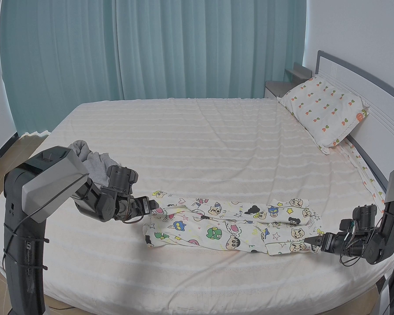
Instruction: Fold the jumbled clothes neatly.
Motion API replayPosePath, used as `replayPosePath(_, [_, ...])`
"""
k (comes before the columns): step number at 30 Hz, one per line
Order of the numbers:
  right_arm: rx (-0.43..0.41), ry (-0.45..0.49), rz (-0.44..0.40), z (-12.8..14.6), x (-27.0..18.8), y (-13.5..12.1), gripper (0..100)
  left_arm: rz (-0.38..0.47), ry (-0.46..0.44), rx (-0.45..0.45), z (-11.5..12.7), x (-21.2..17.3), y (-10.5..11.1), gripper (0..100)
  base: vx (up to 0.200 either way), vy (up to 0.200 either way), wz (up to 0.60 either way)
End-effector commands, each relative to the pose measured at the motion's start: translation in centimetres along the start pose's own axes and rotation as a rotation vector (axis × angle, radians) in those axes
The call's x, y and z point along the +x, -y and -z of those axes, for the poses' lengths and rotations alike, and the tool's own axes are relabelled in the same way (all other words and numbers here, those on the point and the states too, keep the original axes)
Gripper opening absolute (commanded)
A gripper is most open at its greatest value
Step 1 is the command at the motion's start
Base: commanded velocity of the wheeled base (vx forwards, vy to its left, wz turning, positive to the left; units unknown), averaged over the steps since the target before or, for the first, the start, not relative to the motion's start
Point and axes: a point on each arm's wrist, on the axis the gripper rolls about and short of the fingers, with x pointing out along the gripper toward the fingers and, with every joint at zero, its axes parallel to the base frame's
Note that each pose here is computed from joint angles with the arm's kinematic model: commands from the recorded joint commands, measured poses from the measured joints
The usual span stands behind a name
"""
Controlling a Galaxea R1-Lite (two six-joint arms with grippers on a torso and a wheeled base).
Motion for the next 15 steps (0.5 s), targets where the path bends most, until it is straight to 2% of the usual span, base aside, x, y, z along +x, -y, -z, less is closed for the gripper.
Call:
replayPosePath(1, [-0.001,-0.002,-0.001,0.1,-0.1,0.0,100,0.035,-0.008,0.002,-0.1,2.0,0.1,100,0.0,0.0,0.0])
replayPosePath(7, [-0.004,-0.002,-0.001,0.1,-0.1,0.0,100,0.035,-0.031,0.101,0.5,3.6,0.2,100,0.0,0.0,0.0])
replayPosePath(15, [-0.007,-0.009,-0.003,0.3,-0.1,-0.1,100,0.069,-0.014,0.135,0.6,5.1,2.0,100,0.0,0.0,0.0])
